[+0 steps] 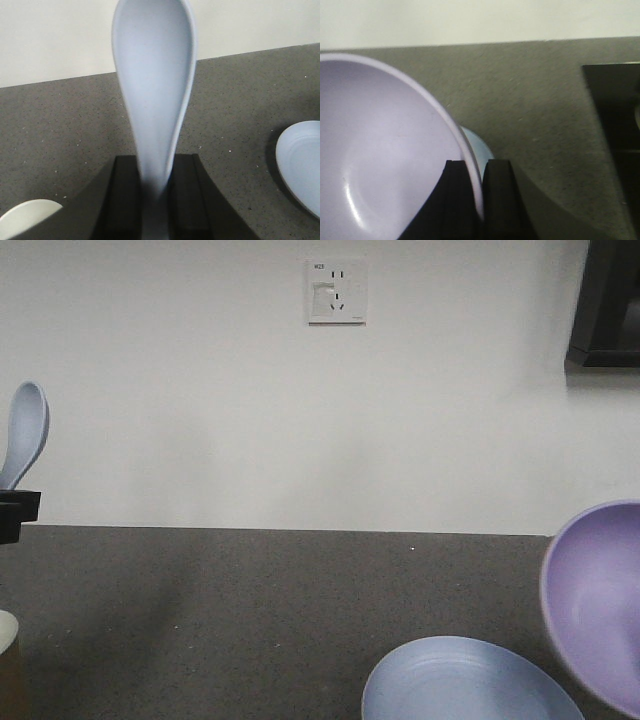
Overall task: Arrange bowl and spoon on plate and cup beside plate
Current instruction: 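Lower the lavender bowl onto the blue plate with the right gripper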
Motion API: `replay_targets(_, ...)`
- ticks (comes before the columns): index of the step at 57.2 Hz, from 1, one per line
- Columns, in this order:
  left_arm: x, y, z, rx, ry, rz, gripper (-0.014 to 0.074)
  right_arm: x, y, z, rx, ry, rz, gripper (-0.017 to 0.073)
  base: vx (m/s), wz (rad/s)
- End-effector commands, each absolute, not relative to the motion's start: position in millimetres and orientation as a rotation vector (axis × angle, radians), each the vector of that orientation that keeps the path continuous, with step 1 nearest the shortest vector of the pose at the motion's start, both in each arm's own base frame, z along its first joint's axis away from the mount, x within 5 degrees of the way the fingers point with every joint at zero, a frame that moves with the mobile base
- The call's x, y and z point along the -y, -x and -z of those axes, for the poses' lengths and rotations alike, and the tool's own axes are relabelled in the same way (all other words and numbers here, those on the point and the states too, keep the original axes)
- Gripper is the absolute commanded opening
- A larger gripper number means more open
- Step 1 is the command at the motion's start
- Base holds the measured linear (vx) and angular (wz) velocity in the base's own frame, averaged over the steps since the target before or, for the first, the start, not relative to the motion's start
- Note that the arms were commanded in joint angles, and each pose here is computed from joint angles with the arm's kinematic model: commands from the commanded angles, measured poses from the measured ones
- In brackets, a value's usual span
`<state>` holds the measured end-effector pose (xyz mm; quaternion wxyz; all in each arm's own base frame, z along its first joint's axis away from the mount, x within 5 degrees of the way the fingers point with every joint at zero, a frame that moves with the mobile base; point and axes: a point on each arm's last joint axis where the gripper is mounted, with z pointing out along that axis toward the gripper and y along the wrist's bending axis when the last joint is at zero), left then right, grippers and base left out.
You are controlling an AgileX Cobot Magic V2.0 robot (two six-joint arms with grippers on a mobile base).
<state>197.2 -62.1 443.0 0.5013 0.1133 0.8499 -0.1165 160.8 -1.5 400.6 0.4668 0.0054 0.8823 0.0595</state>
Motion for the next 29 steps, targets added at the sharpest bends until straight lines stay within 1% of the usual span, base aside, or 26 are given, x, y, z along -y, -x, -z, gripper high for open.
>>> replay_targets(1,62.2,-192.9,-462.4,-1.93,-0.253,0.309,-0.0003,-9.4,-190.9,-397.7,-2.167,0.067,-0.218,-0.0008,0.0,0.0)
replay_targets(5,62.2,-192.8,-462.0,-1.935,-0.254,0.309,-0.0003,-14.7,-212.7,-381.2,-2.251,0.073,-0.244,-0.0008,0.0,0.0)
replay_targets(10,62.3,-192.6,-461.8,-1.938,-0.254,0.311,-0.0003,-18.8,-239.9,-359.5,-2.351,0.09,-0.235,-0.0008,0.0,0.0)
replay_targets(17,62.2,-192.6,-461.5,-1.941,-0.255,0.309,-0.0003,-18.8,-276.9,-327.1,-2.487,0.066,-0.249,-0.0008,0.0,0.0)
replay_targets(29,62.2,-192.1,-460.4,-1.954,-0.258,0.308,-0.0003,-20.8,-317.5,-302.8,-2.569,0.029,-0.292,-0.0008,0.0,0.0)
